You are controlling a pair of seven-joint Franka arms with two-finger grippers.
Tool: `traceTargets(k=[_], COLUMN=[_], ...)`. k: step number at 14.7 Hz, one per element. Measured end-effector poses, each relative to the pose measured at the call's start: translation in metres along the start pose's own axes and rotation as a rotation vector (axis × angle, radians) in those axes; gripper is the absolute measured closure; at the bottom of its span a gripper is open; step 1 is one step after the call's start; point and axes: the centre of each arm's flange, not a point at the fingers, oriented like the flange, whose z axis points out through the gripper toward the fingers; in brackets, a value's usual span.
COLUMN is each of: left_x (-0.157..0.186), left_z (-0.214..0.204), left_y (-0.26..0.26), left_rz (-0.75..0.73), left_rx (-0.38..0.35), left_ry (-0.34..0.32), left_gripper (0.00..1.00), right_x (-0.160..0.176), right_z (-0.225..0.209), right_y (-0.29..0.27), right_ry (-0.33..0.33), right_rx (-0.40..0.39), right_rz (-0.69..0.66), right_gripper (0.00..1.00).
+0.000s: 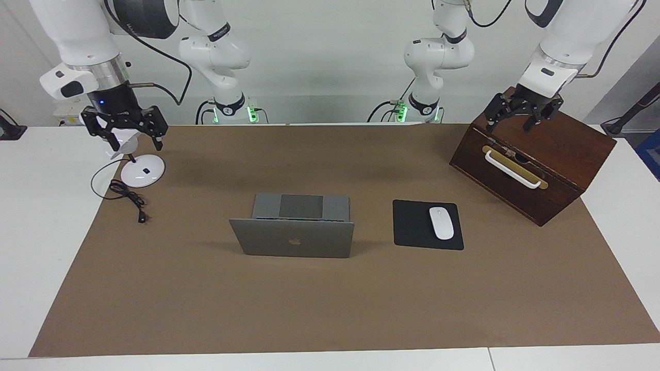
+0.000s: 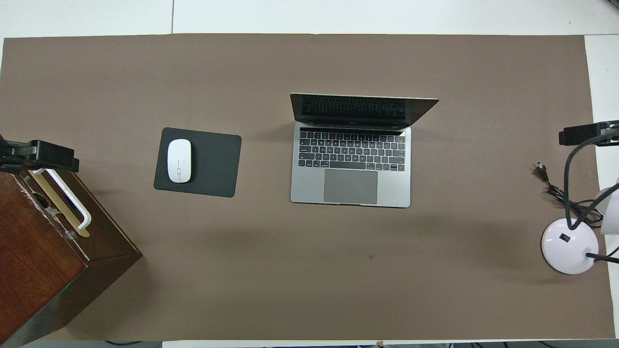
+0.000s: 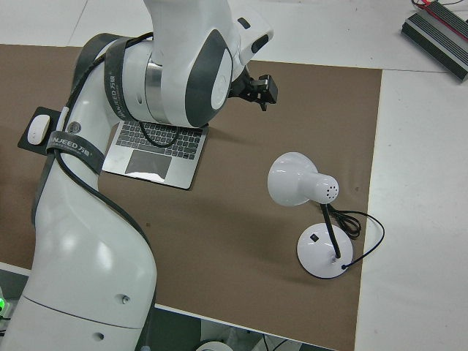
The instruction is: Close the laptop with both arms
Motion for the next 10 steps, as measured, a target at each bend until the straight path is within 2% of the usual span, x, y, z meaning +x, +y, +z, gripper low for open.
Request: traceTargets(k=[10], left_x=[-0.0023], left_z=[-0.0036], left_y=[0.0001], left_rz=[0.0], left_rx=[0.0], left_ry=[0.006], left_gripper=[0.0], right_x=[0.0001], right_z=[-0.0002], right_y=[-0.0002], right_ry=[0.0], right_rx=[0.0], right_rz=[0.0], right_gripper=[0.0])
